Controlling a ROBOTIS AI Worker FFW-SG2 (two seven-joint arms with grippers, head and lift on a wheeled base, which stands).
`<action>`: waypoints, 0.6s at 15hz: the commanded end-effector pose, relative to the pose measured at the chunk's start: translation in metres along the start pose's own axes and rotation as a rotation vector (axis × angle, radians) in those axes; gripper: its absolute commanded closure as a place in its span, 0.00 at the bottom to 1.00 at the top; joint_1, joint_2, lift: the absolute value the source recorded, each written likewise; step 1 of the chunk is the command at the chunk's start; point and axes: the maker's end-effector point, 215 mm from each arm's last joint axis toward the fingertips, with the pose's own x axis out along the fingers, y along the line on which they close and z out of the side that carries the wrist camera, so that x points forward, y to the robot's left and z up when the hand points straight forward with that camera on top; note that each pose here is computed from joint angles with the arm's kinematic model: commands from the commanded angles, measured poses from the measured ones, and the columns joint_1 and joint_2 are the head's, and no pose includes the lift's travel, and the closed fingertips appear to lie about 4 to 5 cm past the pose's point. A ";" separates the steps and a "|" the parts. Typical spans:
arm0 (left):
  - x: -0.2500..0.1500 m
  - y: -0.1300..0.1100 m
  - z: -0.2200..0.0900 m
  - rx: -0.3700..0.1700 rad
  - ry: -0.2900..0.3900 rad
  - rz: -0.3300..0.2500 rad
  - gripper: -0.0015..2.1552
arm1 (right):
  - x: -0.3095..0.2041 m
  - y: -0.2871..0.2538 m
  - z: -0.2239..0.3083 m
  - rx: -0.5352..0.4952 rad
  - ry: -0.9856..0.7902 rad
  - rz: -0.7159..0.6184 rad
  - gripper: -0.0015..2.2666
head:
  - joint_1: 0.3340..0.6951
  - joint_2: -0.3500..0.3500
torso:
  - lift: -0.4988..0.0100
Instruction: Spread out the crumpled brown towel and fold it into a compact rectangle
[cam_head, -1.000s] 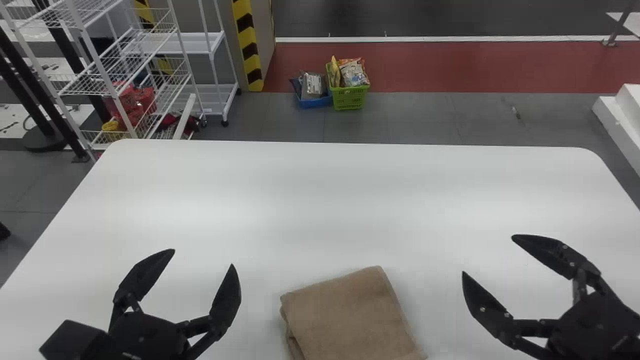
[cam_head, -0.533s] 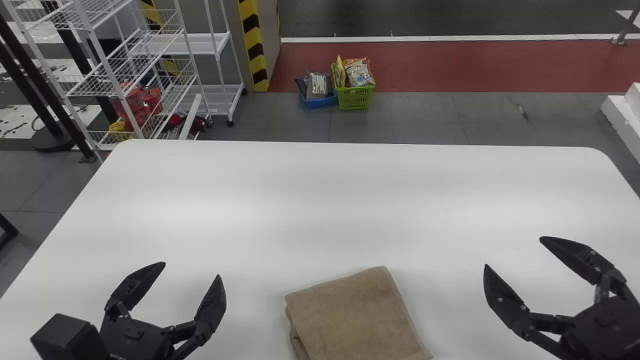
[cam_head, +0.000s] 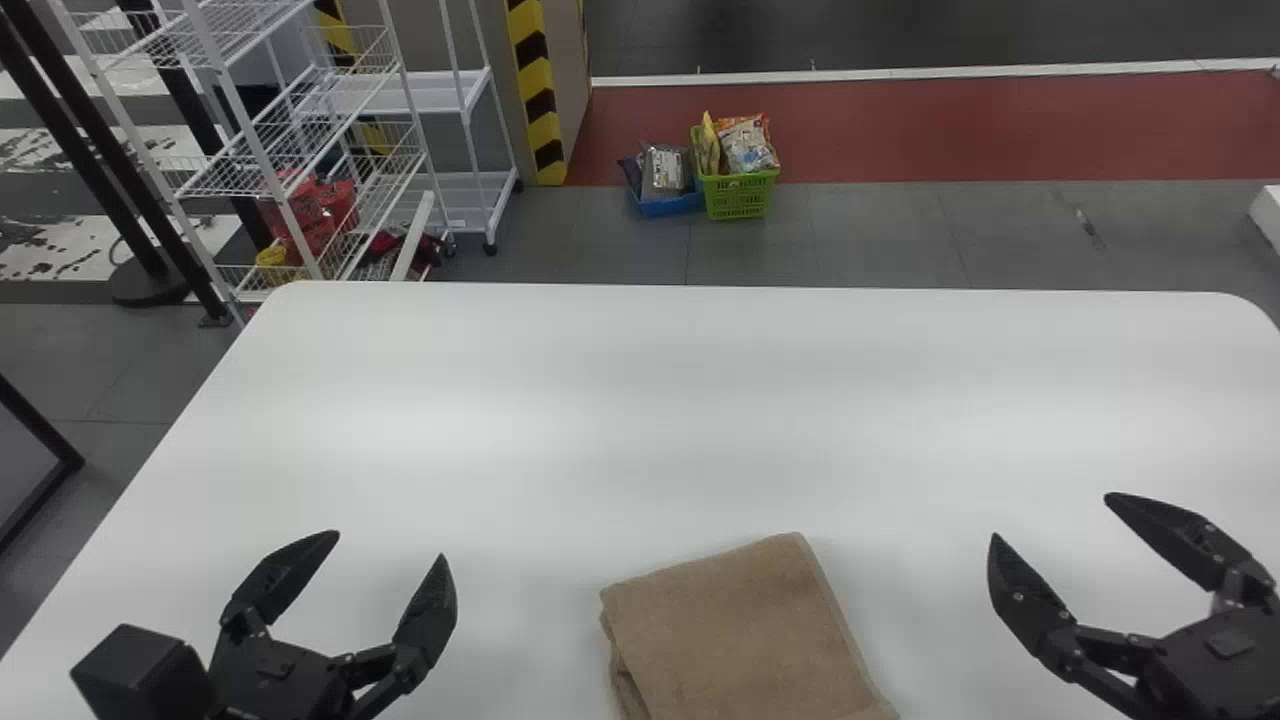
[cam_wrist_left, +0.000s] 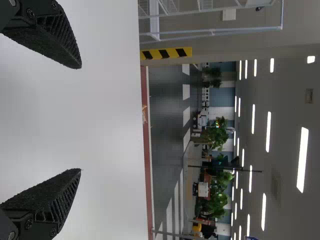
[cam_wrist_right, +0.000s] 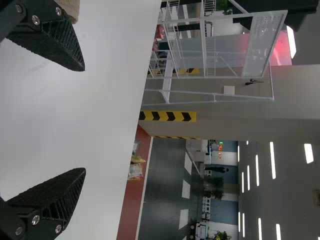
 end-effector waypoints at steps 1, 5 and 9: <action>-0.001 0.000 0.000 -0.001 0.001 0.001 0.03 | 0.002 0.005 0.003 0.000 -0.011 0.007 0.05 | 1.00 0.68 | 0.73; -0.004 0.004 -0.001 -0.006 0.001 0.001 0.03 | 0.002 0.005 0.003 -0.001 -0.013 0.007 0.05 | 1.00 0.69 | 0.73; -0.006 0.003 -0.001 -0.005 0.001 -0.005 0.03 | 0.002 0.006 0.001 0.002 -0.009 0.009 0.05 | 1.00 0.70 | 0.73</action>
